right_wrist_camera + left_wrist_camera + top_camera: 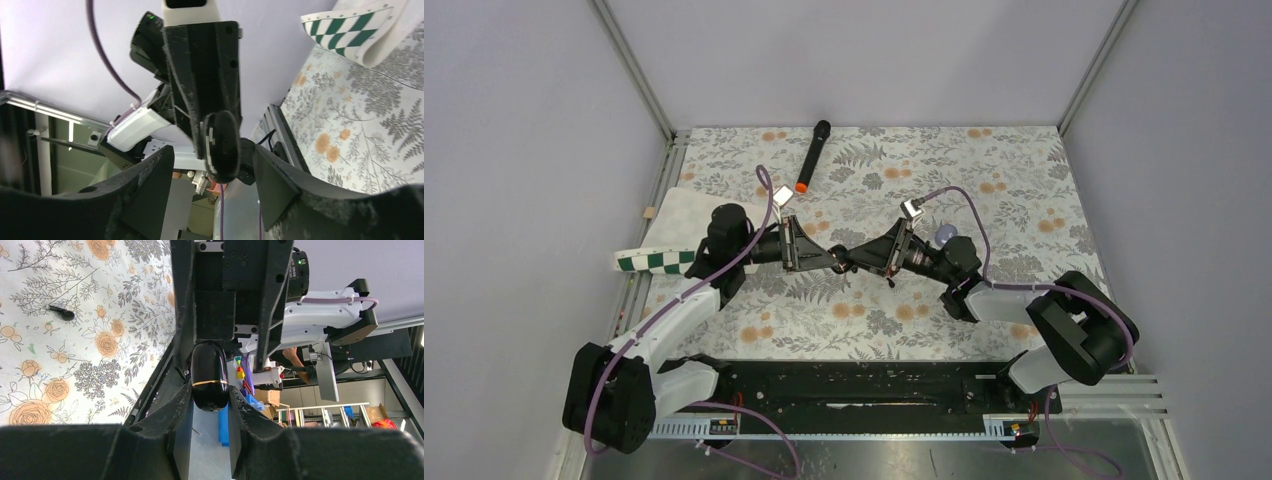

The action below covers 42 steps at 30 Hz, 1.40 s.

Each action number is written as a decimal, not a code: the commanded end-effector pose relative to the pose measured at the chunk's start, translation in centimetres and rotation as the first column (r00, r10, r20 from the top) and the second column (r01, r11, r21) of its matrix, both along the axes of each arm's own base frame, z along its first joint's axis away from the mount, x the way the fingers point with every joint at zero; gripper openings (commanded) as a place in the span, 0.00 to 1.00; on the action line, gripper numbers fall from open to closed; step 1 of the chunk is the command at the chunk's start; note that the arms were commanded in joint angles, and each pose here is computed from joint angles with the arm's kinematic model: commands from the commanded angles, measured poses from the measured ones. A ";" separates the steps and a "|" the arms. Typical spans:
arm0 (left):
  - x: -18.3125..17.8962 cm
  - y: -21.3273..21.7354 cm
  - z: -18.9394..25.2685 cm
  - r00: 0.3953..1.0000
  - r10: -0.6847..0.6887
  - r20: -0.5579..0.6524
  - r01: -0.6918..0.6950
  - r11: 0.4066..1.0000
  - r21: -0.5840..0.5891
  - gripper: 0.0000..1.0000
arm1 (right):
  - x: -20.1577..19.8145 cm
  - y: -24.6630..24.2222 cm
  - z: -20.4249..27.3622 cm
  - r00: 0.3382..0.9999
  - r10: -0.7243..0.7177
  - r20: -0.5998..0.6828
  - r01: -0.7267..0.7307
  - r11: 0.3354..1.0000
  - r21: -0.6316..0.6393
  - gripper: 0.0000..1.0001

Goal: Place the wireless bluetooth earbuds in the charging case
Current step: Pass from the left arm to the right

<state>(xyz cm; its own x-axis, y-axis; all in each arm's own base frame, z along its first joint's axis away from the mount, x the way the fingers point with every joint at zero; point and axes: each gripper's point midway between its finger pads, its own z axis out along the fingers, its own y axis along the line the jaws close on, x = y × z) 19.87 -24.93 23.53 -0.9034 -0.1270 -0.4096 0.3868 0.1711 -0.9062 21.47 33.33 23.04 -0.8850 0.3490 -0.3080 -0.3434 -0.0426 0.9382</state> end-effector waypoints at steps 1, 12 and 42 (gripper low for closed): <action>-0.3 -0.3 2.5 0.994 -0.035 0.107 0.038 0.999 -0.030 0.00 | -1.0 -0.3 4.5 0.992 0.036 0.123 -0.052 0.990 0.129 0.64; -0.3 -0.4 3.2 0.992 -0.036 0.117 0.040 0.999 -0.032 0.00 | -1.2 0.2 3.5 0.992 0.091 0.092 -0.100 0.990 0.103 0.48; -3.0 0.0 6.9 0.946 -0.062 0.318 0.091 0.993 -0.079 0.00 | -0.8 1.2 4.6 0.980 0.190 -0.050 -0.180 0.970 0.166 0.00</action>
<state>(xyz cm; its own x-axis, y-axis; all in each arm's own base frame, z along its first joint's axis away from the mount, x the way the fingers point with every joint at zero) 18.35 -24.83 26.83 -0.8533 -0.1292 -0.5052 0.4890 0.1383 -0.8613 19.94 34.23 26.07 -0.9510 0.2127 -0.2245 -0.2693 -0.2124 0.9393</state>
